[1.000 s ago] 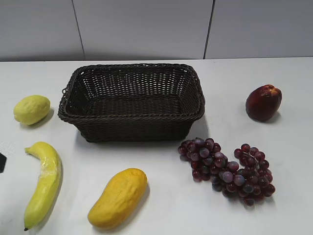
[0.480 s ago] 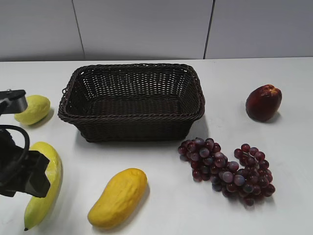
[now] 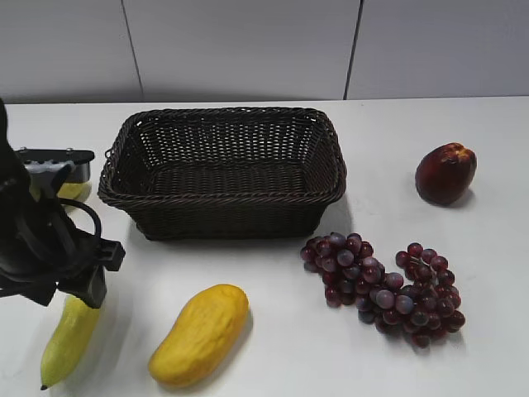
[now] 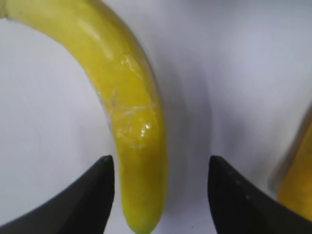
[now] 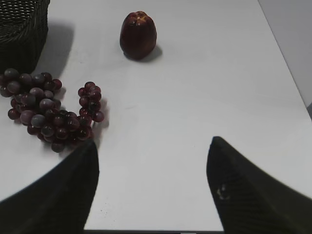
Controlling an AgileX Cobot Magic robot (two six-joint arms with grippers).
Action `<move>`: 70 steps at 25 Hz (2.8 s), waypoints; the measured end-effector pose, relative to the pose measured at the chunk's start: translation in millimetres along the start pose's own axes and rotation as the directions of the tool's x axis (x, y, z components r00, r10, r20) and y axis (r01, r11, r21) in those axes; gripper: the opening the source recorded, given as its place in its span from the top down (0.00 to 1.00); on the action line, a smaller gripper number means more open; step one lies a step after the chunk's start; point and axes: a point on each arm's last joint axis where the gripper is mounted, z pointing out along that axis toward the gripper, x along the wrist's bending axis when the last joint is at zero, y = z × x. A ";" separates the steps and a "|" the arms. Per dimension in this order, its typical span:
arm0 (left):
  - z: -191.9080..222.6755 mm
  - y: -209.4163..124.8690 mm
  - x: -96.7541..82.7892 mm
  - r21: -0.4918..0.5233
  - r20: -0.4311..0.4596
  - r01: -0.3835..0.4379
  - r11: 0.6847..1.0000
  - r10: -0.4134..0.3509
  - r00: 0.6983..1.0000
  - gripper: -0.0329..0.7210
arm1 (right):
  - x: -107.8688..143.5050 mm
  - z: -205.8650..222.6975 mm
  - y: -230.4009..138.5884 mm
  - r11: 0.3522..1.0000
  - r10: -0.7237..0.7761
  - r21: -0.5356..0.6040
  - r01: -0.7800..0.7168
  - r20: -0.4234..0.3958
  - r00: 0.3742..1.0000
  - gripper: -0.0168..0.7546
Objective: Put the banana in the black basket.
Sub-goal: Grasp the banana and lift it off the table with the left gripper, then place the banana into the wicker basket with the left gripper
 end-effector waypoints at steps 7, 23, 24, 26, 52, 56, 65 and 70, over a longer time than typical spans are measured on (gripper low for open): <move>22.9 15.6 3.7 0.024 -0.059 -0.018 1.000 0.019 0.998 0.17 | 0.0 0.0 0.0 1.000 0.002 0.000 -0.002 0.000 1.000 0.26; 55.7 26.4 12.8 0.039 -0.052 0.070 0.997 -0.068 0.996 0.18 | 0.0 0.0 0.0 1.000 0.001 0.000 -0.001 0.000 1.000 0.26; 56.8 26.6 12.7 0.040 -0.051 0.072 0.997 -0.070 0.996 0.18 | 0.0 0.0 0.0 1.000 0.001 0.000 -0.001 0.000 1.000 0.26; 57.8 27.5 12.5 0.033 -0.048 0.072 0.997 -0.070 0.996 0.21 | 0.0 0.0 0.0 1.000 0.001 0.000 -0.001 0.000 1.000 0.26; -13.1 2.7 24.0 0.084 -0.150 0.007 0.996 0.005 0.989 0.41 | 0.0 0.0 0.0 1.000 0.001 0.000 -0.001 0.000 1.000 0.26; -51.9 5.4 23.8 -0.012 -0.151 -0.008 1.000 0.006 0.989 0.41 | 0.0 0.0 0.0 1.000 0.001 0.000 -0.001 0.000 1.000 0.26; -146.6 41.3 10.1 -0.374 -0.059 -0.014 0.928 -0.009 0.998 0.41 | 0.0 0.0 0.0 1.000 0.001 0.000 -0.001 0.000 1.000 0.26; -168.8 60.9 0.1 -0.582 0.007 -0.047 0.812 0.063 0.998 0.41 | 0.0 0.0 0.0 1.000 0.001 0.000 -0.001 0.000 1.000 0.26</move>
